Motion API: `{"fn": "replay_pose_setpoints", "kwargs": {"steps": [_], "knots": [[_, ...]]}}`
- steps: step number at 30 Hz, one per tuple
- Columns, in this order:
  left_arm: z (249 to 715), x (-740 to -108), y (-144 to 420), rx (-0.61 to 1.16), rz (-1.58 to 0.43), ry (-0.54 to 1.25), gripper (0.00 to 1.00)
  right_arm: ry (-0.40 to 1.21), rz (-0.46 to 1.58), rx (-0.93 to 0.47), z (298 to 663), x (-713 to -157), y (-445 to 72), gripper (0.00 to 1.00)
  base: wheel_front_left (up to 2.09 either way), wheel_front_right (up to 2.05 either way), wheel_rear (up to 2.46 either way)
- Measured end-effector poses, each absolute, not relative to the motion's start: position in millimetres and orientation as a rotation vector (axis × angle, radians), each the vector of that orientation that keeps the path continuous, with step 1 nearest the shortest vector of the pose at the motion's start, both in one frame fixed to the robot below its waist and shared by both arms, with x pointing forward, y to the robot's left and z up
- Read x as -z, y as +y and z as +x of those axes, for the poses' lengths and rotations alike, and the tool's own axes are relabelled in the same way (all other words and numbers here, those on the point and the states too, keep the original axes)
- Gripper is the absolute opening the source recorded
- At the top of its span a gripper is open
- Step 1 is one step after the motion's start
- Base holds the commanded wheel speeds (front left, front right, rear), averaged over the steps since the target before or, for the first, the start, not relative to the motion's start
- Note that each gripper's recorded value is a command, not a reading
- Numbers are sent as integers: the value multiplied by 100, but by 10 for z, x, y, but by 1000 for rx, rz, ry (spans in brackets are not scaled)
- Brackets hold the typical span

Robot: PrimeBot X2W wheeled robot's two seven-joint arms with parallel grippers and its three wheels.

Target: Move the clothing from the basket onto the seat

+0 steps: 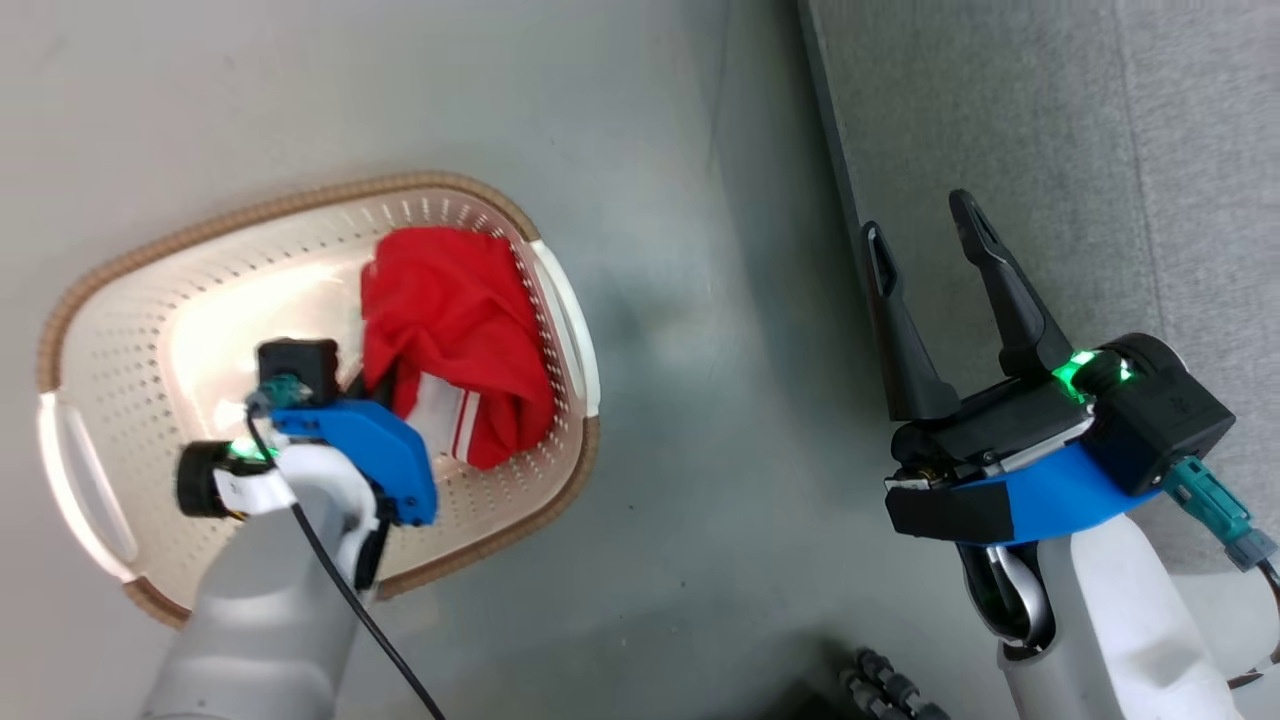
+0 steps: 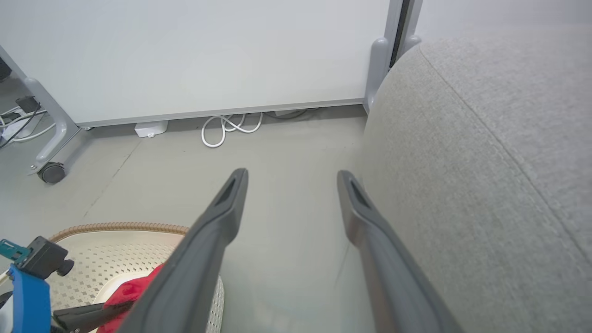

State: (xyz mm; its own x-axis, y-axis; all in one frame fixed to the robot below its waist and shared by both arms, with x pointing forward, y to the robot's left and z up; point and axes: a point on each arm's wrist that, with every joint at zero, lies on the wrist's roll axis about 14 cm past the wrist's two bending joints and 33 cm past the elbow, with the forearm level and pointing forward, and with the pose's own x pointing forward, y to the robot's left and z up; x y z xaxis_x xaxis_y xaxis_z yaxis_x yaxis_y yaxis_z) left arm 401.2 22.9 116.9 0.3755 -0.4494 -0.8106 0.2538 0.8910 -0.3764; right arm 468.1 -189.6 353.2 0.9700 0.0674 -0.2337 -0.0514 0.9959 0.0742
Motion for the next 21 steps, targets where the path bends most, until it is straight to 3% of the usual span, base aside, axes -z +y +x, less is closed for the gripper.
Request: {"fn": "replay_pose_setpoints", "kwargs": {"steps": [21], "knots": [[3809,-3087,-115,604,-270,700,0,97,92,-84,4086,-4655,-1730,100,0,0,0]]}}
